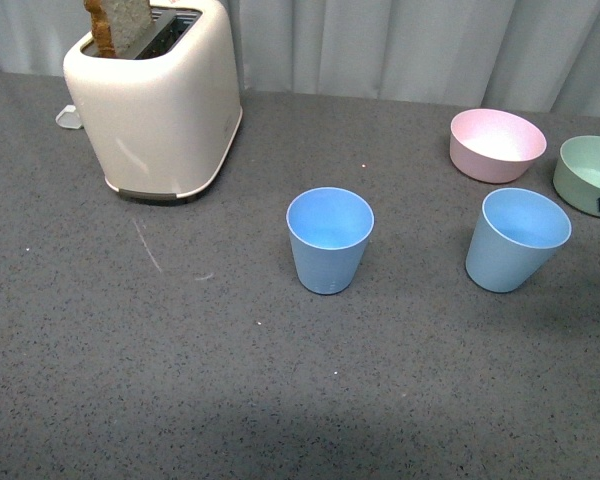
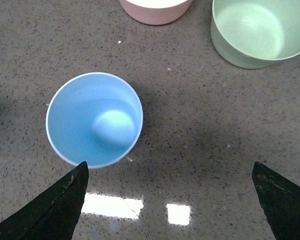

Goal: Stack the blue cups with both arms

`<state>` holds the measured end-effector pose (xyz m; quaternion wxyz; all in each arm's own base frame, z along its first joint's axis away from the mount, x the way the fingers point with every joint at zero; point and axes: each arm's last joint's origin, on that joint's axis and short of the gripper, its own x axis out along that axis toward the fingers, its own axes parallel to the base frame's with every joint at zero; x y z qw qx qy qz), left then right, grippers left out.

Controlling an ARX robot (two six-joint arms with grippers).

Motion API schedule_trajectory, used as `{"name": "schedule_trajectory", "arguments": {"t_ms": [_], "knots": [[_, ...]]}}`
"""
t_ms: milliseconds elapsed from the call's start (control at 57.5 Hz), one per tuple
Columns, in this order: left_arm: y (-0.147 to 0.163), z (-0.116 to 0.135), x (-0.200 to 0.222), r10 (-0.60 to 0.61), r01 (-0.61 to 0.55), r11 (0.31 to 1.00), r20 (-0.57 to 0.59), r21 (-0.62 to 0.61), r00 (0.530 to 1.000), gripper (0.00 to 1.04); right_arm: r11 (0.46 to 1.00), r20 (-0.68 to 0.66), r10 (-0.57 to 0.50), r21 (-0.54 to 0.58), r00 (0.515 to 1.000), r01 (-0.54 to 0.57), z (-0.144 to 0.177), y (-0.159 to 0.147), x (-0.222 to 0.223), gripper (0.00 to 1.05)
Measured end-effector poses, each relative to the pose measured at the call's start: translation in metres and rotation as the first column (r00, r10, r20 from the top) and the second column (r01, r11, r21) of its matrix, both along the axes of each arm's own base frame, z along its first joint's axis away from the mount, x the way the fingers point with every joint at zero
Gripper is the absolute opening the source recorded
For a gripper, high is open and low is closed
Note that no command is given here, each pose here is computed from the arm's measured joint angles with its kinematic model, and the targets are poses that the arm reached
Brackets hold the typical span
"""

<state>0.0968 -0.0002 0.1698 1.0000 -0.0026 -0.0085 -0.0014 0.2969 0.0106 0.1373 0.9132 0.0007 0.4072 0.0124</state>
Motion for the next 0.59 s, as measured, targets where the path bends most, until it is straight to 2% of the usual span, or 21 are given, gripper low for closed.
{"name": "schedule_trajectory", "arguments": {"t_ms": [243, 452, 591], "knots": [[0.0, 0.0, 0.0, 0.0, 0.0, 1.0, 0.0, 0.0, 1.0, 0.98, 0.997, -0.083, -0.065, 0.023, 0.994, 0.067, -0.021, 0.009, 0.039, 0.95], [0.0, 0.0, 0.0, 0.0, 0.0, 1.0, 0.0, 0.0, 1.0, 0.98, 0.993, -0.195, -0.091, 0.052, 0.977, 0.103, -0.038, 0.014, 0.051, 0.66], [0.0, 0.0, 0.0, 0.0, 0.0, 1.0, 0.0, 0.0, 1.0, 0.98, 0.991, -0.218, -0.106, 0.055, 0.97, 0.121, -0.042, 0.015, 0.053, 0.47]]}}
